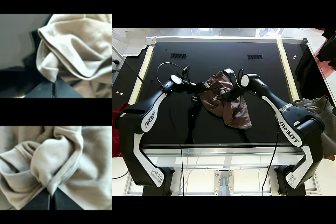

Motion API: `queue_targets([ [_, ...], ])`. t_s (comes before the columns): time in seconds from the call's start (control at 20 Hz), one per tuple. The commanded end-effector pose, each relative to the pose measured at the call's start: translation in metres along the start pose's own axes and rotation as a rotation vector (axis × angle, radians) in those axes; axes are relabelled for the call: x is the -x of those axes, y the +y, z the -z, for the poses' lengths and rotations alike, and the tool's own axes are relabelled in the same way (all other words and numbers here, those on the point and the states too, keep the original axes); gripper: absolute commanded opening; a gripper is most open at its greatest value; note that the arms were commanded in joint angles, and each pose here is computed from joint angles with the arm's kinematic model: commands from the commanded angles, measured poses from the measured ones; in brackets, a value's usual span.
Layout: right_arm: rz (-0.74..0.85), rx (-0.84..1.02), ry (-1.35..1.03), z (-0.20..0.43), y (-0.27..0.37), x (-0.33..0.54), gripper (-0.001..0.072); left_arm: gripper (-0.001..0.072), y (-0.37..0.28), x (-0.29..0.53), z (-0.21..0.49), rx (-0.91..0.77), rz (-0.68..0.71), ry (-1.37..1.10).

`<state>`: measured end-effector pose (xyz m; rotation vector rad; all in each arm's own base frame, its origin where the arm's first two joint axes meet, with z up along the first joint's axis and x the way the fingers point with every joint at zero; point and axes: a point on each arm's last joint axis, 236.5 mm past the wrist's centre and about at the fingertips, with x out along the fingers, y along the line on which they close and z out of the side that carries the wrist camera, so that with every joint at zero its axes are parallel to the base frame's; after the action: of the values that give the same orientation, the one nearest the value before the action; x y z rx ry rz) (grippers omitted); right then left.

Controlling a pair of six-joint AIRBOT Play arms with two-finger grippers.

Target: Fold the shirts.

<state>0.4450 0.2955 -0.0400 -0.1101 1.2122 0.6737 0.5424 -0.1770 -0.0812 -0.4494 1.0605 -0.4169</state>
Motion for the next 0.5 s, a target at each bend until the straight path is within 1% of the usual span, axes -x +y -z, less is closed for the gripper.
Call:
queue_targets([
  [0.0,0.12,0.108,0.008,-0.017,-0.011,0.057,0.0013,0.0012,-0.002,0.051,-0.041,-0.006,0.001,-0.112],
  [0.15,0.264,0.182,-0.058,-0.037,-0.013,0.162,0.0013,0.0012,-0.003,0.148,-0.08,-0.013,0.004,-0.235],
  [0.25,0.277,0.204,-0.157,-0.043,0.009,0.233,0.0013,0.0012,-0.016,0.218,-0.09,-0.042,0.011,-0.298],
  [0.35,0.27,0.237,-0.286,-0.041,0.039,0.297,0.0013,0.0012,-0.044,0.286,-0.091,-0.103,0.014,-0.377],
  [0.45,0.261,0.257,-0.4,-0.03,0.065,0.351,0.0013,0.0012,-0.088,0.353,-0.088,-0.22,0.009,-0.501],
])
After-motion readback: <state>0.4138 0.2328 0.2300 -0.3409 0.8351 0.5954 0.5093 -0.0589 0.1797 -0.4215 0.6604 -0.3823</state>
